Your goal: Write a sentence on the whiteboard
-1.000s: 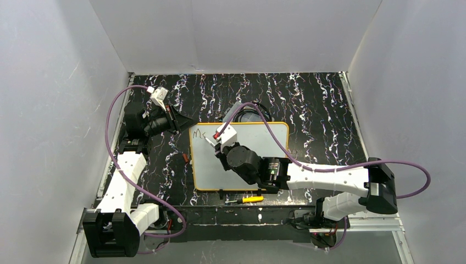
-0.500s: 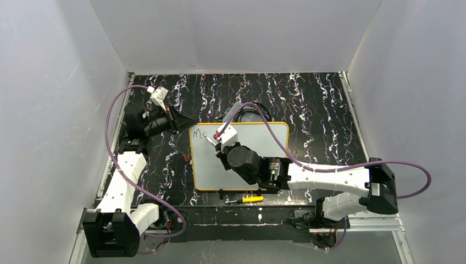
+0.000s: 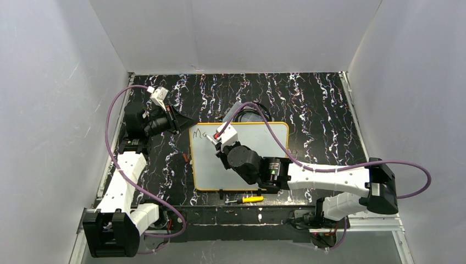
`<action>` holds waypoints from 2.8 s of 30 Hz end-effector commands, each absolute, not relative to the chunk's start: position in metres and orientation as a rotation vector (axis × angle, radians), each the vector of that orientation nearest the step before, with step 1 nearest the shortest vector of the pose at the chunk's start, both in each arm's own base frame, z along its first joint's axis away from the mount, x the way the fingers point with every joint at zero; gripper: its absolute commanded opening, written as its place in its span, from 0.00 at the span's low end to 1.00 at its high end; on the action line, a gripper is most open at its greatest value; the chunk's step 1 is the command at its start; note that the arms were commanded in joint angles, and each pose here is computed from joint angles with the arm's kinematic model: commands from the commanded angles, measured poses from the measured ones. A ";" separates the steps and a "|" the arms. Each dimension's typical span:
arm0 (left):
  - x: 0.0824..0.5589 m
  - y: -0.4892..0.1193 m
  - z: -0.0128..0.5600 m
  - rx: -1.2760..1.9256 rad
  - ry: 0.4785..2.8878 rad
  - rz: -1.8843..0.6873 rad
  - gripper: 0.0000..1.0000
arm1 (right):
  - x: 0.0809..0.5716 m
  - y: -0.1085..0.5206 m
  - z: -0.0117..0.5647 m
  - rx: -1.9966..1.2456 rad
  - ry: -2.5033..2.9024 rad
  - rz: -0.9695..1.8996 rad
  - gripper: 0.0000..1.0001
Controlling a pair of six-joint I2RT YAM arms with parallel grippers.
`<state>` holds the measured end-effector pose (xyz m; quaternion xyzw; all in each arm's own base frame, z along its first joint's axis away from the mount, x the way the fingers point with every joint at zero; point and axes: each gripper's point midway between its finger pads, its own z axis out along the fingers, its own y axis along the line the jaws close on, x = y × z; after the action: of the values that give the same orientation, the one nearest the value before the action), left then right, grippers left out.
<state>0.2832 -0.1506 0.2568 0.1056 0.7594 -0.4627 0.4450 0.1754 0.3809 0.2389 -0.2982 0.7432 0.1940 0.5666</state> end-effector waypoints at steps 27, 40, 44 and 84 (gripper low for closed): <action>0.263 -0.163 0.259 0.336 1.883 -1.226 0.16 | 0.171 0.381 0.286 -0.658 1.639 0.575 0.01; 0.262 -0.163 0.260 0.340 1.880 -1.226 0.15 | 0.182 0.379 0.269 -0.633 1.691 0.470 0.01; 0.262 -0.163 0.260 0.343 1.879 -1.227 0.15 | 0.184 0.378 0.263 -0.626 1.708 0.444 0.01; 0.262 -0.163 0.260 0.342 1.879 -1.226 0.15 | 0.190 0.360 0.259 -0.522 1.733 0.407 0.01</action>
<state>0.2813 -0.1519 0.2583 0.1138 0.7568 -0.4620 0.4482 0.1712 0.3713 0.2363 -0.2758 0.7552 0.1977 0.5607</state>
